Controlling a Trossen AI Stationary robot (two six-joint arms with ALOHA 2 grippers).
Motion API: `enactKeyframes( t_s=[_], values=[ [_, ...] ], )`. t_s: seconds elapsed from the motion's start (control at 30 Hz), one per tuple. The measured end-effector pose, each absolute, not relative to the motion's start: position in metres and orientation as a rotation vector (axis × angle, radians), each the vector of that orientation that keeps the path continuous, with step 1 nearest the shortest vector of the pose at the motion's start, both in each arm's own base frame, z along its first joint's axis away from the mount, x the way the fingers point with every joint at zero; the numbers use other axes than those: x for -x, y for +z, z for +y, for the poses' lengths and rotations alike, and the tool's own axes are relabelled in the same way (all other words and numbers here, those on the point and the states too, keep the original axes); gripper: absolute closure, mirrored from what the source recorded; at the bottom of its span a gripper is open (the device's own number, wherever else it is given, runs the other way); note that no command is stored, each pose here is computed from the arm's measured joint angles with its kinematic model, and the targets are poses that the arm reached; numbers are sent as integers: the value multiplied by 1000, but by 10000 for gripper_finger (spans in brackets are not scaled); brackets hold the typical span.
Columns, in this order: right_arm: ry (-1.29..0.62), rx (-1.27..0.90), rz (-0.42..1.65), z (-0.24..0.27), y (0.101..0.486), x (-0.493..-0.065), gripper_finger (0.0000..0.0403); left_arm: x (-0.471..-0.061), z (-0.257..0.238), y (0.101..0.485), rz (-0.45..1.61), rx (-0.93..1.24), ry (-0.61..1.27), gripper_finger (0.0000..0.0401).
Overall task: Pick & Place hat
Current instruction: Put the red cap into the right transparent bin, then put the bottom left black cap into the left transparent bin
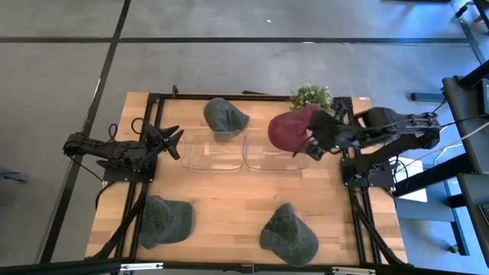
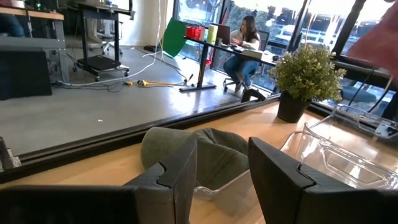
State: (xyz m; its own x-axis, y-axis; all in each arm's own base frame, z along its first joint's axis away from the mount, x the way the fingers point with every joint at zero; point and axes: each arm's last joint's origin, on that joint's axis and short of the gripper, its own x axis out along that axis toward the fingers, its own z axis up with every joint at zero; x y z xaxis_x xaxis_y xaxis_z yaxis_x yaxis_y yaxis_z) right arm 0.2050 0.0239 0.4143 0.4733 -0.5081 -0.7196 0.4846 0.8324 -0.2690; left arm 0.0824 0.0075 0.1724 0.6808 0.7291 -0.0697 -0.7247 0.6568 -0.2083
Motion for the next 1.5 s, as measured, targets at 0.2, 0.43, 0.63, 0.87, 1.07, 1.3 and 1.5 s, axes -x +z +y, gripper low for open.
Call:
enactKeyframes(
  t_s=[0.2, 0.43, 0.63, 0.87, 1.07, 1.3, 1.5],
  values=[
    [-557, 37, 1045, 11, 372, -219, 391, -82, 8, 172, -21, 227, 824, 262],
    [-528, -7, 1120, 7, 323, -230, 391, -82, 8, 172, -21, 226, 828, 262],
    [-548, -30, 1176, 2, 291, -230, 391, -82, 8, 172, -22, 224, 840, 262],
    [-621, -57, 1193, -5, 280, -227, 337, -82, 8, 172, -24, 223, 847, 262],
    [-588, -42, 1197, -4, 284, -228, 290, -82, 8, 172, -24, 223, 847, 262],
    [-631, -35, 1078, -6, 321, -232, 241, -82, 8, 173, -30, 228, 846, 262],
    [-578, -41, 878, -5, 360, -243, 231, -83, 7, 176, -60, 262, 798, 262]
  ],
)
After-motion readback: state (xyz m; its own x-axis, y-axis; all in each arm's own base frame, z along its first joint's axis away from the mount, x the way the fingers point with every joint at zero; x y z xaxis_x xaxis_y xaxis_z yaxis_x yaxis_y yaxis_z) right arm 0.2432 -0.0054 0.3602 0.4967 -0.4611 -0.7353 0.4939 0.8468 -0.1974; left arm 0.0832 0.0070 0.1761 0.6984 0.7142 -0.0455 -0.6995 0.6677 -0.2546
